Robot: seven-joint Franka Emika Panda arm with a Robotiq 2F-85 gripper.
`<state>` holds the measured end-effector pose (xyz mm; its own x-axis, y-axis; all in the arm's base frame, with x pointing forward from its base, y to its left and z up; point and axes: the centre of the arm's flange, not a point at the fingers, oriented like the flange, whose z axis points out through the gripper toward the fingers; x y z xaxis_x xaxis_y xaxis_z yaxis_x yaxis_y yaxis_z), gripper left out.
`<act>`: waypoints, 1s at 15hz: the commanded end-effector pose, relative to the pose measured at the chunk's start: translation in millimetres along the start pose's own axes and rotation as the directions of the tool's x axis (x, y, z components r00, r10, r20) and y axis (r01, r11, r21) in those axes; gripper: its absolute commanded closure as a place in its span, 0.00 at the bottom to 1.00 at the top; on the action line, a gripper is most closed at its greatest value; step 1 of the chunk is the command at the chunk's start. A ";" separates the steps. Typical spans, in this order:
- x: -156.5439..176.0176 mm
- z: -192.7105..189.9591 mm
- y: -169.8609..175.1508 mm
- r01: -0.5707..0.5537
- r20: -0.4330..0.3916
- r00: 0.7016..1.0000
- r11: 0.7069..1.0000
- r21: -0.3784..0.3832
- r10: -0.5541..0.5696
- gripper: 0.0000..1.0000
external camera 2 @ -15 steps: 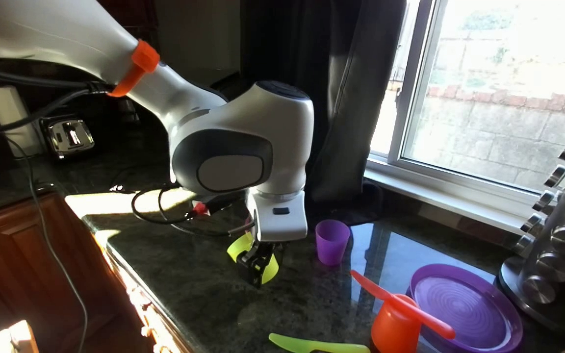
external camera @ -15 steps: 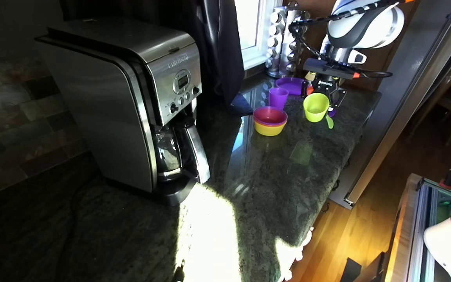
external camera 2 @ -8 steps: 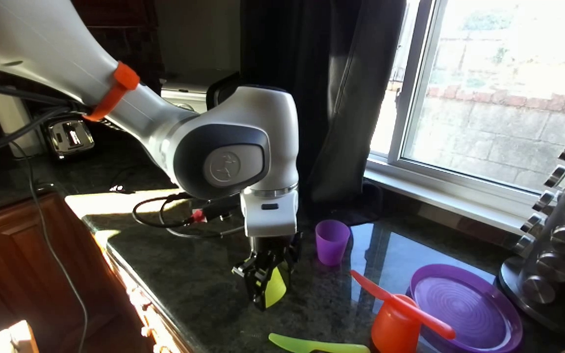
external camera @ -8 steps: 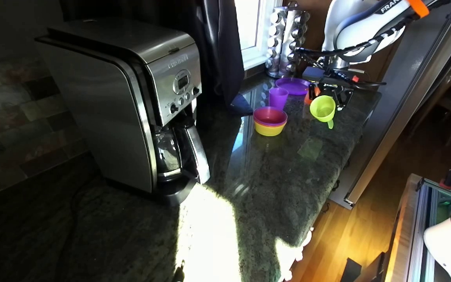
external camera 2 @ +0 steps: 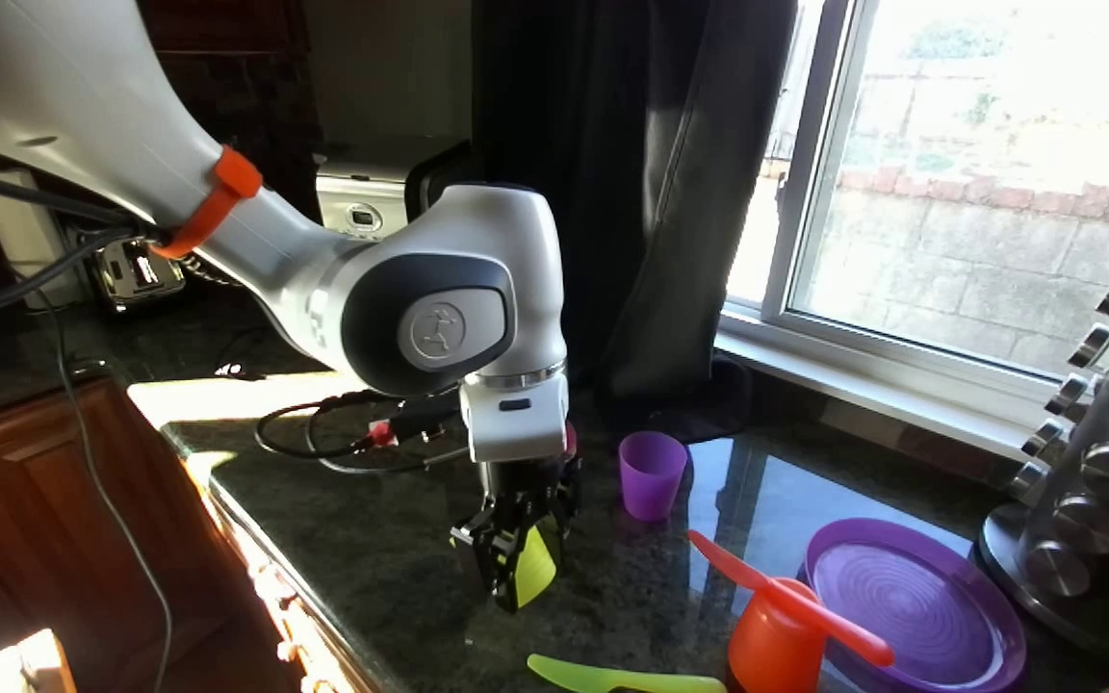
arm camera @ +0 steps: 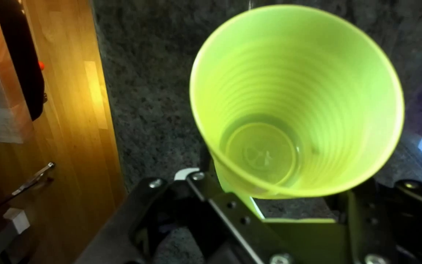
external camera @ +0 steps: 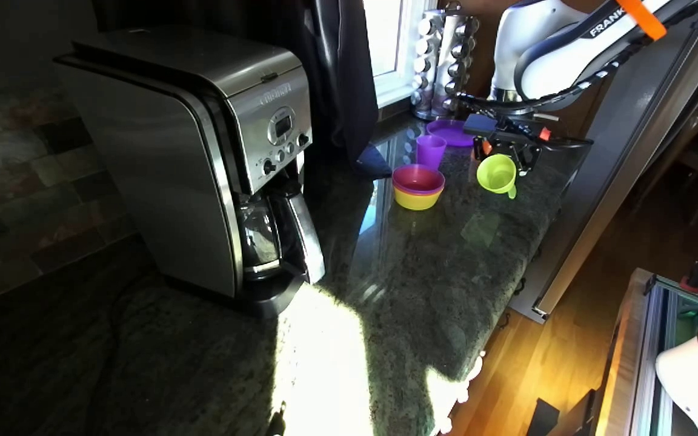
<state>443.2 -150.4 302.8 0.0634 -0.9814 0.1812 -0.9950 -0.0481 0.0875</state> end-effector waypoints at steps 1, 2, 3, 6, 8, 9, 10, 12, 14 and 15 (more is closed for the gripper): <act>-12.7 19.3 0.4 -0.030 -0.042 0.999 0.999 0.012 0.030 0.59; -14.1 22.4 -0.8 -0.034 -0.050 0.998 0.999 0.012 0.034 0.59; -15.7 25.0 -2.2 -0.036 -0.060 0.998 0.999 0.015 0.037 0.59; -19.3 30.0 -5.1 -0.036 -0.070 0.997 0.999 0.024 0.038 0.59; -20.4 29.6 -5.7 -0.036 -0.065 0.997 0.999 0.027 0.037 0.09; -21.5 28.8 -5.5 -0.036 -0.064 0.997 0.999 0.026 0.038 0.08; -21.3 29.4 -6.5 -0.034 -0.053 0.998 0.999 0.030 0.036 0.03; -22.2 27.1 -6.0 -0.034 -0.047 0.998 0.999 0.039 0.036 0.00; -21.0 23.7 -4.9 -0.025 -0.031 0.999 0.998 0.051 0.027 0.00; -19.7 21.1 -3.1 -0.014 -0.015 1.000 0.998 0.057 0.015 0.00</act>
<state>451.4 -136.5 277.4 0.0478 -0.9717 0.2314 -0.9976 -0.0350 0.0593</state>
